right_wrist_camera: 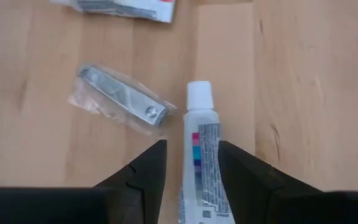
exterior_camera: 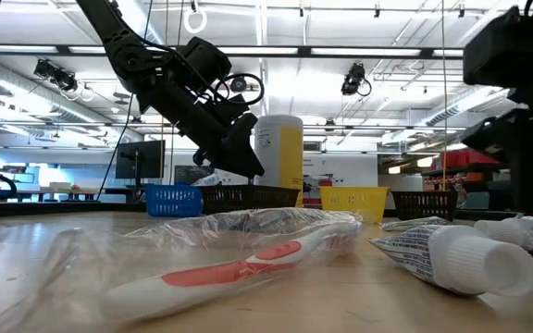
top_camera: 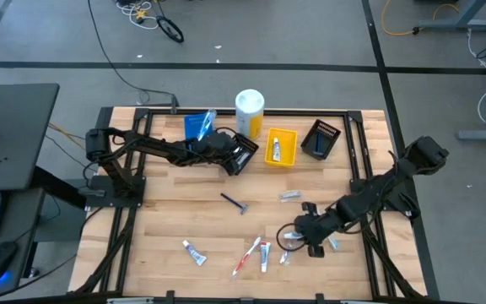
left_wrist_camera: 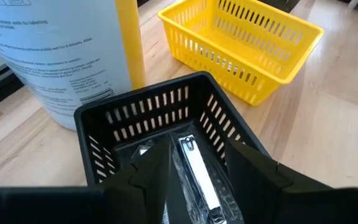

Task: Pick & Place Travel size toiletries
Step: Put the toothpaste into the yellow bin

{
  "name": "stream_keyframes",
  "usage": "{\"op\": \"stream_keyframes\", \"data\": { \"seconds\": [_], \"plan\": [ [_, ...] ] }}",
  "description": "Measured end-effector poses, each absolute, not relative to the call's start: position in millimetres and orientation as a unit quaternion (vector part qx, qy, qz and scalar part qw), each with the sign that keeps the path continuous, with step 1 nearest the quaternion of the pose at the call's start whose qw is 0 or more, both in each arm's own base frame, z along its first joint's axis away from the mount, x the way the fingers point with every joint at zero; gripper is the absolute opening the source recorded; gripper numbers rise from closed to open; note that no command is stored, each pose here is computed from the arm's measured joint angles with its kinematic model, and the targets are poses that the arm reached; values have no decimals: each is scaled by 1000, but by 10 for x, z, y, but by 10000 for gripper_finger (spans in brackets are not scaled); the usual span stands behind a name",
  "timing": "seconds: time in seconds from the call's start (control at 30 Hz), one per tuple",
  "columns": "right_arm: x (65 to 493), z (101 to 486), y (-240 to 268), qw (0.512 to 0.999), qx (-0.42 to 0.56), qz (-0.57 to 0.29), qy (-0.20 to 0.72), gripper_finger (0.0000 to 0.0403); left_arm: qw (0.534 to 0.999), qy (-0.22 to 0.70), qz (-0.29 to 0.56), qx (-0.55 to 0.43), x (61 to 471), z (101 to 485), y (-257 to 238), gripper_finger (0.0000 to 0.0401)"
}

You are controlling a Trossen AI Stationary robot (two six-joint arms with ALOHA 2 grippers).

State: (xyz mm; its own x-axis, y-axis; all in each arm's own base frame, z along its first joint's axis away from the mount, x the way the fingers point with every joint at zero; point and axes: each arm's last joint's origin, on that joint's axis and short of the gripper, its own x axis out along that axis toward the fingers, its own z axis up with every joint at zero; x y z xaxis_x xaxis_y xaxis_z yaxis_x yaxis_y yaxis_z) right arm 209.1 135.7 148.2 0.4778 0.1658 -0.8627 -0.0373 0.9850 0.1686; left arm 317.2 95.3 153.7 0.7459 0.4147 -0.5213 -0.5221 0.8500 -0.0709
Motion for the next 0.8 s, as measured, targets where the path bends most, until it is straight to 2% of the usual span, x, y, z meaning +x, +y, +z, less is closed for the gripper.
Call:
{"op": "stream_keyframes", "data": {
  "seconds": [0.53, 0.8],
  "plan": [
    [2137, 1215, 1387, 840, 31, 38, 541, 151, 931, 240, 252, -107, 3184, 1559, 956, 153],
    [2162, 1232, 1361, 845, 28, 35, 532, 103, 934, 231, 252, -107, 3192, 1574, 958, 152]
  ]
}}
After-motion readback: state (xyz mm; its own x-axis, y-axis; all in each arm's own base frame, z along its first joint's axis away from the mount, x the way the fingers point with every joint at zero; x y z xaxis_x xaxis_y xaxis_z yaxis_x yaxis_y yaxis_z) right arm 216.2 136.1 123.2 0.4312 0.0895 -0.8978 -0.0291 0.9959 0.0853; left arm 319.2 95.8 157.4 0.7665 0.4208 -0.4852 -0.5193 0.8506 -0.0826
